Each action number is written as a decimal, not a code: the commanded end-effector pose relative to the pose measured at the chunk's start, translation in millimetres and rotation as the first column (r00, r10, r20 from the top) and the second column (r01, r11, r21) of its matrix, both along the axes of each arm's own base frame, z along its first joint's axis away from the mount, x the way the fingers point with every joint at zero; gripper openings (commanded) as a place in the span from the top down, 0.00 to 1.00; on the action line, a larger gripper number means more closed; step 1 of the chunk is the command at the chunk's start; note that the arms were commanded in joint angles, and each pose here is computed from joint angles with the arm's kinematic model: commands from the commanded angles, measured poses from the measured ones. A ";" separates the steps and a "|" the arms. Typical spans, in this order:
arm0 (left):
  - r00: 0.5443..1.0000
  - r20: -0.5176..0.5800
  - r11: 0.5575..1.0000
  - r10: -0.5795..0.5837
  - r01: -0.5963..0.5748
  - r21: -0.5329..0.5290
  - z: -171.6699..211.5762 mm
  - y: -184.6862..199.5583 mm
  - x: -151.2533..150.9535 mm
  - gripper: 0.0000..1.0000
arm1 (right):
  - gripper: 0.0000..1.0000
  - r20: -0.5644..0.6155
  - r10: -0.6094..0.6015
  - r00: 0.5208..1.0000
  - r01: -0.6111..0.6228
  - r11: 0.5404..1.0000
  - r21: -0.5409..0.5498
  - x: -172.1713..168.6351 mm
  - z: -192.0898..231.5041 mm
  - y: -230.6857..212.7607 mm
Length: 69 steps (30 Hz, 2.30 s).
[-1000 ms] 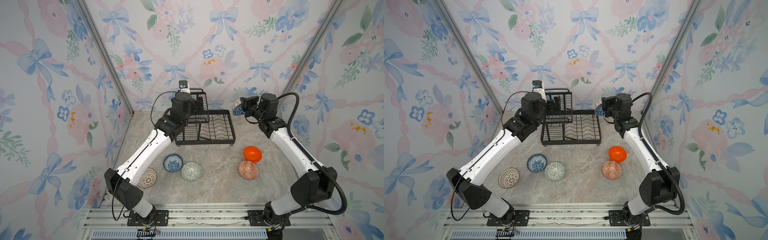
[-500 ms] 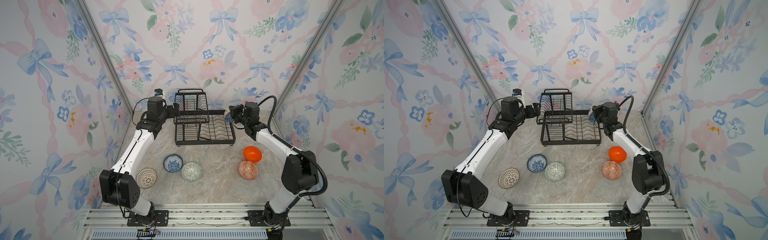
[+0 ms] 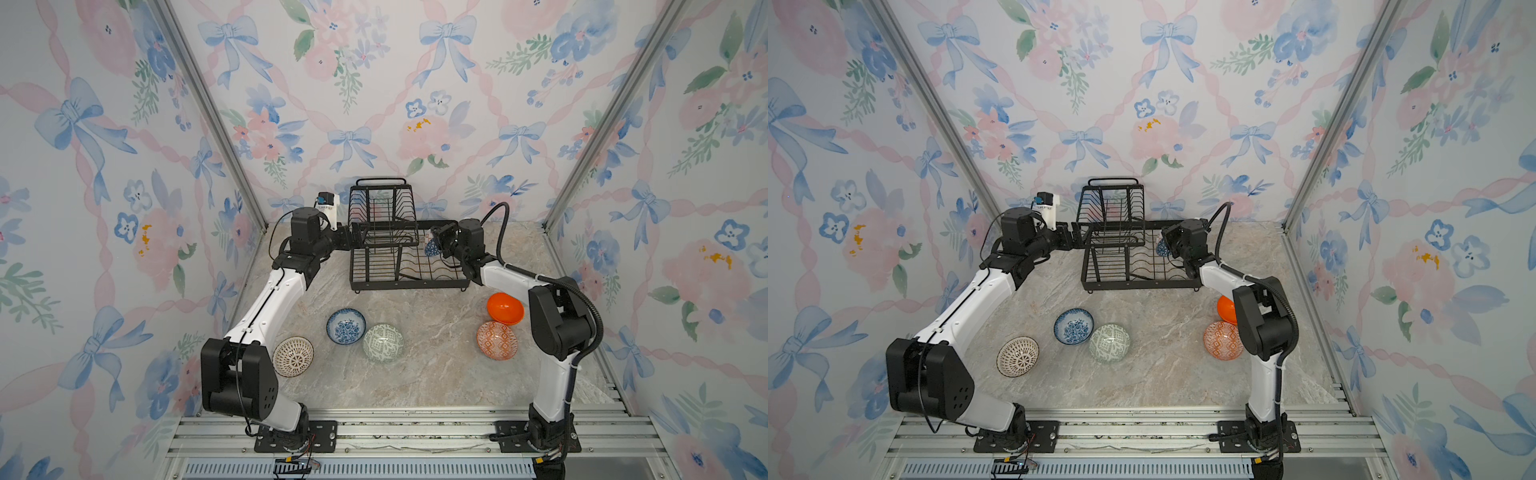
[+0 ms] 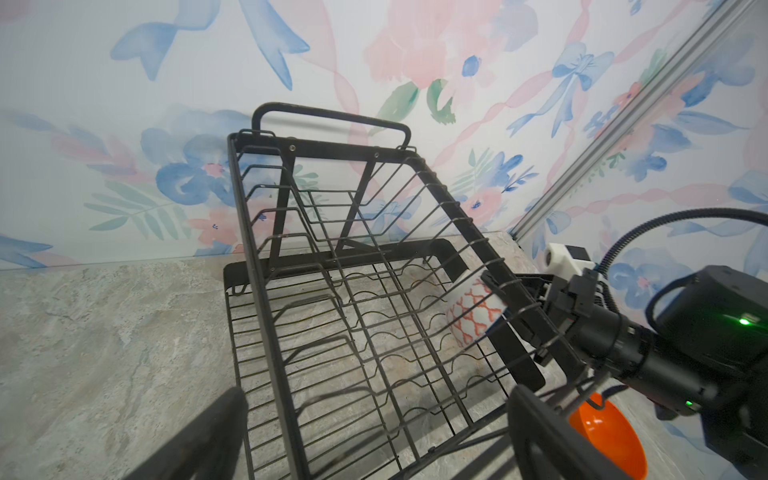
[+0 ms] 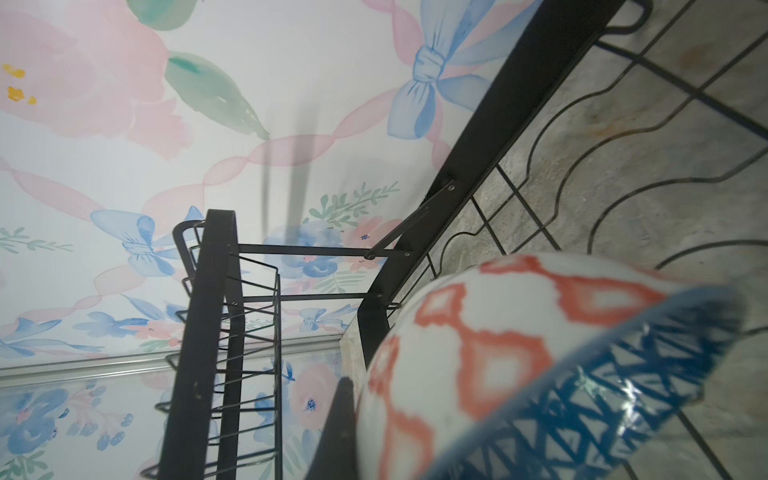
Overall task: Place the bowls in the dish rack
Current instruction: 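Open the left gripper and draw it back while the right holds the bowl, then carry the blue bowl over the rack's slots with the right gripper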
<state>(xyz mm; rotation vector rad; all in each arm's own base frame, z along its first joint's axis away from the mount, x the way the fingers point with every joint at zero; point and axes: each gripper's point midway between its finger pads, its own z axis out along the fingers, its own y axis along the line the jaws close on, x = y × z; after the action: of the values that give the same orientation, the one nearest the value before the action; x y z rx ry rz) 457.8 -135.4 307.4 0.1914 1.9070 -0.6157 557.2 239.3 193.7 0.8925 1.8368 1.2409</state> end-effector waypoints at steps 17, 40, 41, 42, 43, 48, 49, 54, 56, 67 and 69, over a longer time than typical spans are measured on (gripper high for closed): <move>0.975 0.144 0.946 -0.167 0.118 0.301 24.8 -21.3 -16.8 0.02 | 1.00 0.158 0.041 0.987 -0.068 0.983 0.170 52.5 27.7 60.8; 0.975 0.109 0.916 -0.192 0.138 0.375 5.2 -53.1 2.2 0.02 | 1.00 0.174 0.025 0.984 -0.071 0.964 0.258 91.3 7.5 90.1; 0.976 0.109 0.917 -0.191 0.137 0.376 5.2 -53.4 2.2 0.02 | 1.00 0.176 0.025 0.984 -0.070 0.964 0.258 91.5 5.8 90.7; 0.976 0.107 0.917 -0.188 0.136 0.375 4.6 -53.1 2.2 0.02 | 1.00 0.174 0.025 0.984 -0.070 0.963 0.260 91.7 4.6 91.2; 0.976 0.109 0.917 -0.189 0.136 0.376 5.5 -53.7 1.9 0.02 | 1.00 0.173 0.026 0.985 -0.071 0.963 0.261 90.8 2.3 93.3; 0.975 0.111 0.918 -0.191 0.137 0.372 6.9 -55.7 3.0 0.02 | 1.00 0.182 0.006 0.983 -0.057 0.959 0.277 89.6 -0.5 92.5; 0.975 0.110 0.919 -0.191 0.139 0.370 7.1 -56.8 2.8 0.02 | 1.00 0.189 0.004 0.982 -0.058 0.957 0.283 89.7 0.2 92.6; 0.975 0.101 0.917 -0.197 0.147 0.370 3.4 -60.1 2.3 0.02 | 1.00 0.198 -0.021 0.980 -0.041 0.952 0.304 92.3 -2.3 89.6; 0.975 0.095 0.916 -0.199 0.151 0.372 0.6 -61.1 2.0 0.02 | 1.00 0.195 -0.041 0.980 -0.024 0.948 0.318 93.3 -6.0 87.5; 0.977 0.085 0.913 -0.195 0.149 0.380 -5.6 -59.8 1.4 0.02 | 1.00 0.171 -0.066 0.983 0.005 0.942 0.337 99.4 -21.9 86.8; 0.977 0.084 0.912 -0.194 0.148 0.382 -6.2 -59.4 0.3 0.02 | 1.00 0.169 -0.065 0.983 0.004 0.942 0.336 98.7 -23.1 87.4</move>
<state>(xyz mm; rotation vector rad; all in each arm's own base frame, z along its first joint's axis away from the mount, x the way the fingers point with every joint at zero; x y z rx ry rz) 457.2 -194.5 305.5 0.6250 1.8810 -0.3560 654.0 322.9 161.7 0.9713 1.5436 1.5631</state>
